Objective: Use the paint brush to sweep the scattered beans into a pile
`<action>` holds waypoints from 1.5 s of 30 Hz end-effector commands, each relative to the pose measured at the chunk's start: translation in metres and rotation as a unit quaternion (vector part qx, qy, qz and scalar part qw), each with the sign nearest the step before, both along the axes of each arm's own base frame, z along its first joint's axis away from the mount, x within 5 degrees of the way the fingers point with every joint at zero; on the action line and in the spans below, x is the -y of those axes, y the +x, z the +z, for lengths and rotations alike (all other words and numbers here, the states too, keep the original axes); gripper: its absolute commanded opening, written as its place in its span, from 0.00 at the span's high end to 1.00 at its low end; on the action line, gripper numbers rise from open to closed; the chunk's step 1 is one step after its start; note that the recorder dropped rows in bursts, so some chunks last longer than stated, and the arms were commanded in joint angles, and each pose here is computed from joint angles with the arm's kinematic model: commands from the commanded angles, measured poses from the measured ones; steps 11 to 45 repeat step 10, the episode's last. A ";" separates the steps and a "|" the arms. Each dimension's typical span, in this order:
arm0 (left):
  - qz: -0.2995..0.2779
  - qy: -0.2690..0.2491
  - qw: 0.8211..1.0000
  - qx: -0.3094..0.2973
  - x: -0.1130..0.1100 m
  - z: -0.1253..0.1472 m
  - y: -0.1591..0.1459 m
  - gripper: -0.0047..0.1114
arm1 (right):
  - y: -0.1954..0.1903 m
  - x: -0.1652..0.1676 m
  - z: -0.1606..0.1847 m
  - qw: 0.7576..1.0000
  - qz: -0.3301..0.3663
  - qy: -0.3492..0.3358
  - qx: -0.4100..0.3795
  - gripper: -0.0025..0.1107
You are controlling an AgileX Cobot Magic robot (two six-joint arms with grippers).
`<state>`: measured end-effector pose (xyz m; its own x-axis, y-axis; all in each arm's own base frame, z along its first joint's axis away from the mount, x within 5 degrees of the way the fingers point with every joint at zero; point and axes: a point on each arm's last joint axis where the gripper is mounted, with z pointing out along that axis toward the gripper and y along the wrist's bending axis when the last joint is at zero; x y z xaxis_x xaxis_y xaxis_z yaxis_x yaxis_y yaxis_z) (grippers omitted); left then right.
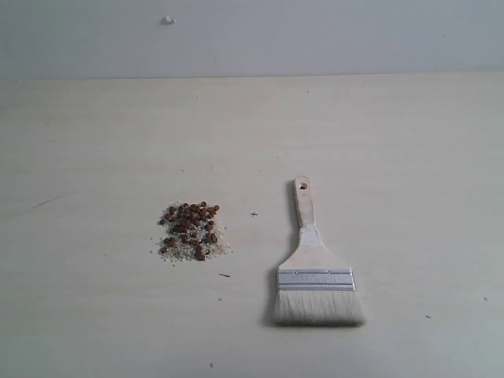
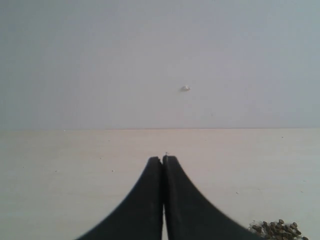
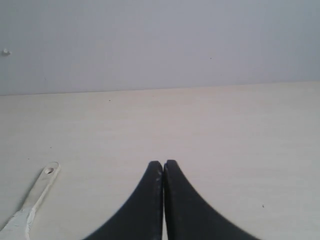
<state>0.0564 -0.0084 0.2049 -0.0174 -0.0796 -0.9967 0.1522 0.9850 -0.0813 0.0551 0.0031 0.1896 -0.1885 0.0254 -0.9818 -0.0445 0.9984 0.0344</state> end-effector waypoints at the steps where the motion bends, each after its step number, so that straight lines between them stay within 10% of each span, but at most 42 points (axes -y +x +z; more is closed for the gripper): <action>1: 0.001 -0.007 1.000 0.006 0.000 0.001 -0.001 0.96 | 0.000 0.000 -0.001 1.000 -0.004 -0.001 0.001 0.98; 45: 0.001 -0.007 1.000 0.006 0.000 0.001 -0.001 0.96 | 0.000 0.000 -0.001 1.000 -0.003 -0.002 0.001 0.98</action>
